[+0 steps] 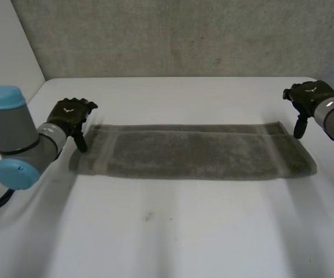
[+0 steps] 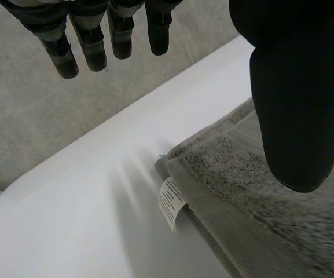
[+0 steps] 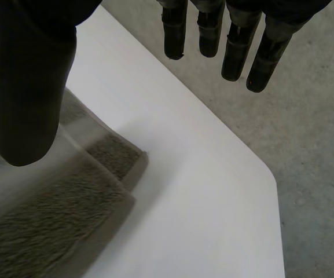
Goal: Fold the towel.
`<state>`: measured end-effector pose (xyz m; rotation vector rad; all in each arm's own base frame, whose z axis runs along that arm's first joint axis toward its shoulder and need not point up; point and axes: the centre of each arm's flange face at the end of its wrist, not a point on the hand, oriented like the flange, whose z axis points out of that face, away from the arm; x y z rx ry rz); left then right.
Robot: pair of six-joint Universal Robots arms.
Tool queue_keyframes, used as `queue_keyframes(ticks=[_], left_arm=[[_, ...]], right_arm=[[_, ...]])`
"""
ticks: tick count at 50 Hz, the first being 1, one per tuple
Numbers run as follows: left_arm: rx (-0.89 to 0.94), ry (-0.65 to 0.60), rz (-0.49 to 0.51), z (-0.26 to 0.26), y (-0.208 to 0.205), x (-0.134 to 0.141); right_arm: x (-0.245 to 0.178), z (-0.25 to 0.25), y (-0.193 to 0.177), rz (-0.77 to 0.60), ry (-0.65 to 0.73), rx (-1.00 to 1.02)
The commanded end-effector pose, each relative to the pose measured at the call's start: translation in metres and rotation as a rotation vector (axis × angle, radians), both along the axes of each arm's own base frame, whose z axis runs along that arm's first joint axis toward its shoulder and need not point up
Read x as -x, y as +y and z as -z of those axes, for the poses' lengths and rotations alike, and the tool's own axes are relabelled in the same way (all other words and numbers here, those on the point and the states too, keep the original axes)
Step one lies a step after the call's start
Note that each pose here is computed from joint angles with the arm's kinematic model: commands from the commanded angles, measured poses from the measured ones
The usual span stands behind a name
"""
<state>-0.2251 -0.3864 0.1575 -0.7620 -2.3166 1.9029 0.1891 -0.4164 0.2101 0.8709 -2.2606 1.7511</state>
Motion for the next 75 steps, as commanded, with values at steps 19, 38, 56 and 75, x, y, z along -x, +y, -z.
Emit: queue_keyframes(ticks=[19,38,56,75], left_arm=[[0.110,0.170,-0.010,-0.036,0.069,-0.009],[0.102,0.169,-0.017,-0.033,0.069,-0.011],[0.104,0.168,-0.032,-0.031,0.068,-0.017],[0.115,0.172,-0.034,-0.035,0.069,-0.017]], right_arm=[[0.027,0.056,0.083,-0.074,-0.057,-0.120],[0.038,0.095,0.058,-0.076,0.047,-0.103],[0.100,0.076,0.026,0.099,0.119,-0.033],[-0.057,-0.042,0.049,-0.224,0.122,0.247]])
